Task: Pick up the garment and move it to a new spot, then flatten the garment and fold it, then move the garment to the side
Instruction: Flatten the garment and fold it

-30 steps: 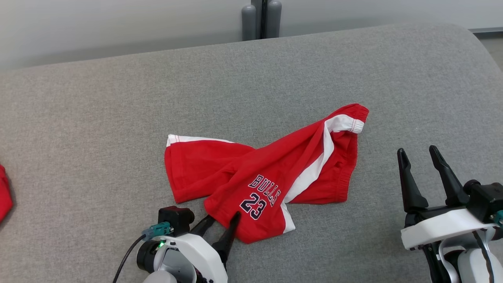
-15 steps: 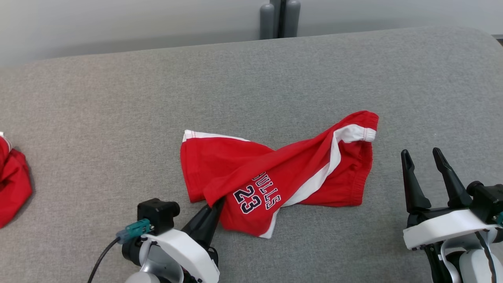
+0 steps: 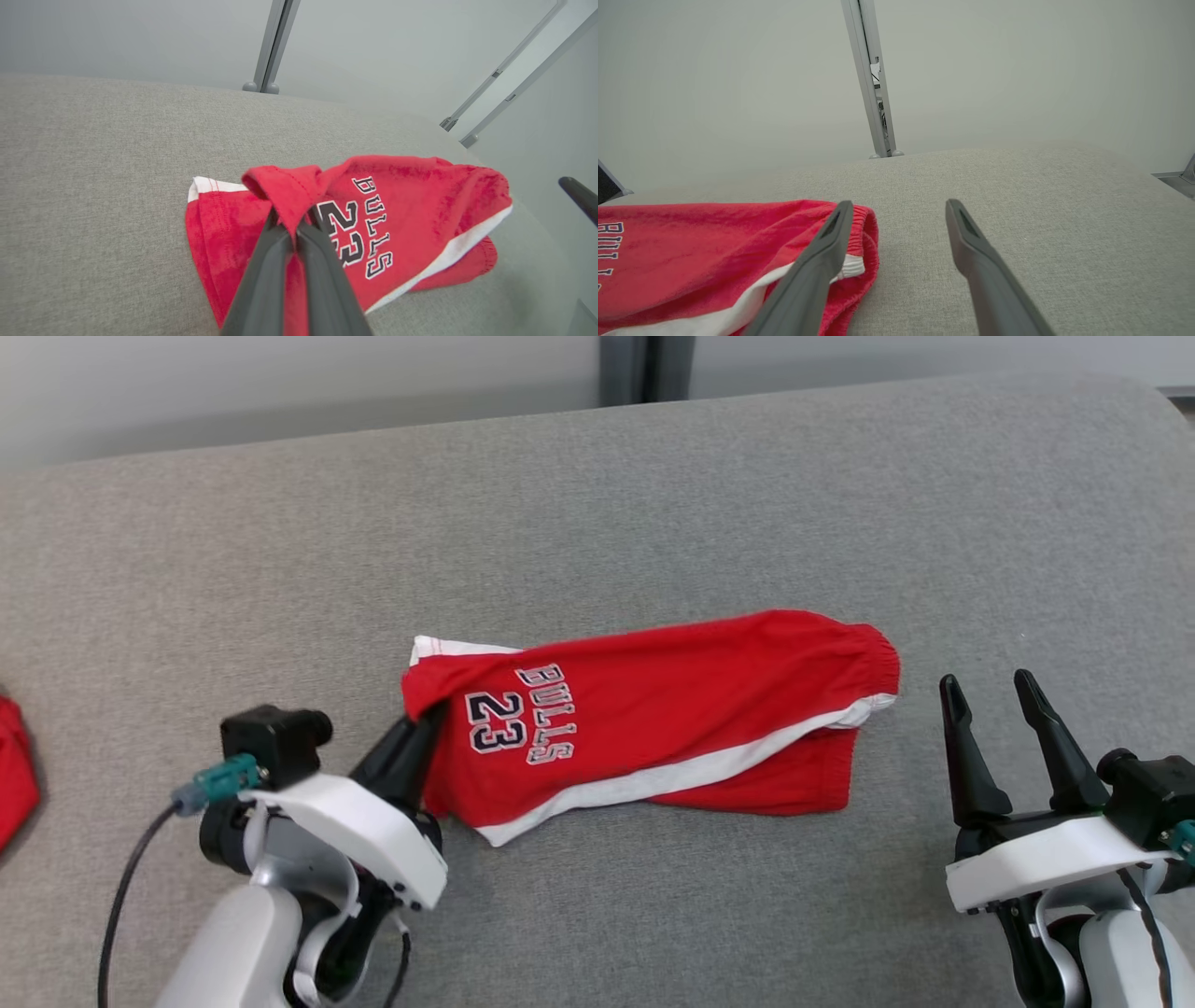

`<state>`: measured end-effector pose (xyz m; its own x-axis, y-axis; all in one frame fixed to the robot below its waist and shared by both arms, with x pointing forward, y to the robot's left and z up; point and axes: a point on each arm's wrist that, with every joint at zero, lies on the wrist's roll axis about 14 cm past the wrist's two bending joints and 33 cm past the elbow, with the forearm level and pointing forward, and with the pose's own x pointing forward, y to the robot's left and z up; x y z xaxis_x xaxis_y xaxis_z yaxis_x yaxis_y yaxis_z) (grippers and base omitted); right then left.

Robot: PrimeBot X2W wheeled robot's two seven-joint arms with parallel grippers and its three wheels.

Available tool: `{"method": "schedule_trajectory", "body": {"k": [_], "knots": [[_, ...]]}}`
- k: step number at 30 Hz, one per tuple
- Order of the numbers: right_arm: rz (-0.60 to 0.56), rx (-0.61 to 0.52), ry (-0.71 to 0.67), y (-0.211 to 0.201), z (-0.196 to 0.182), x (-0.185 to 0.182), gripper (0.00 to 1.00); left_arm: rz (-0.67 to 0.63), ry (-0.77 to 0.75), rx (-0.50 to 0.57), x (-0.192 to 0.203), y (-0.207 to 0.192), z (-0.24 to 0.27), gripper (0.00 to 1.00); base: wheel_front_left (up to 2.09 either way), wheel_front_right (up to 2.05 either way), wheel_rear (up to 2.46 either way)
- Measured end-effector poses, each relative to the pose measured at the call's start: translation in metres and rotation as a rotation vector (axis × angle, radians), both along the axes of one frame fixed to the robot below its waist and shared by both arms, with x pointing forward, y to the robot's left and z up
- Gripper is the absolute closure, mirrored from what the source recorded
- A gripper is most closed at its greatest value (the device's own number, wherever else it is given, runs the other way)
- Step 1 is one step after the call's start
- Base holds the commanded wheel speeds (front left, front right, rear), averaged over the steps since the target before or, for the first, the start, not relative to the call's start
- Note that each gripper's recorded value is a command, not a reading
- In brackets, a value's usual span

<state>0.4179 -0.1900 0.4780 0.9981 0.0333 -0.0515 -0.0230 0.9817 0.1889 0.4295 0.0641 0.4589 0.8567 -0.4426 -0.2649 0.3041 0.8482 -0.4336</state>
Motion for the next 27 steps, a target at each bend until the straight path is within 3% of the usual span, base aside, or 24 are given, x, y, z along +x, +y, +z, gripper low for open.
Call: {"method": "schedule_trajectory", "body": {"k": [14, 15, 16, 17, 22, 27], "knots": [[-0.055, 0.000, 0.031, -0.018, -0.011, -0.006, 0.00, 0.040, 0.090, 0.041, 0.057, 0.001, -0.044, 0.98, 0.00, 0.00, 0.00], [-0.057, 0.000, 0.033, -0.019, -0.012, -0.007, 0.00, 0.041, 0.098, 0.046, 0.058, 0.001, -0.048, 0.55, 0.00, 0.00, 0.00], [-0.058, 0.001, 0.034, -0.019, -0.012, -0.007, 0.00, 0.036, 0.105, 0.050, 0.059, 0.001, -0.051, 0.55, 0.00, 0.00, 0.00], [-0.059, 0.004, 0.034, -0.019, -0.012, -0.007, 0.00, 0.041, 0.102, 0.054, 0.060, 0.002, -0.052, 0.00, 0.00, 0.00, 0.00], [-0.055, 0.007, 0.021, -0.018, -0.008, -0.006, 0.00, 0.085, 0.037, 0.084, 0.064, 0.010, -0.050, 0.00, 0.00, 0.00, 0.00], [-0.037, 0.005, 0.007, -0.011, -0.004, -0.004, 0.00, 0.197, -0.120, 0.096, 0.069, 0.031, -0.027, 0.00, 0.00, 0.00, 0.00]]}}
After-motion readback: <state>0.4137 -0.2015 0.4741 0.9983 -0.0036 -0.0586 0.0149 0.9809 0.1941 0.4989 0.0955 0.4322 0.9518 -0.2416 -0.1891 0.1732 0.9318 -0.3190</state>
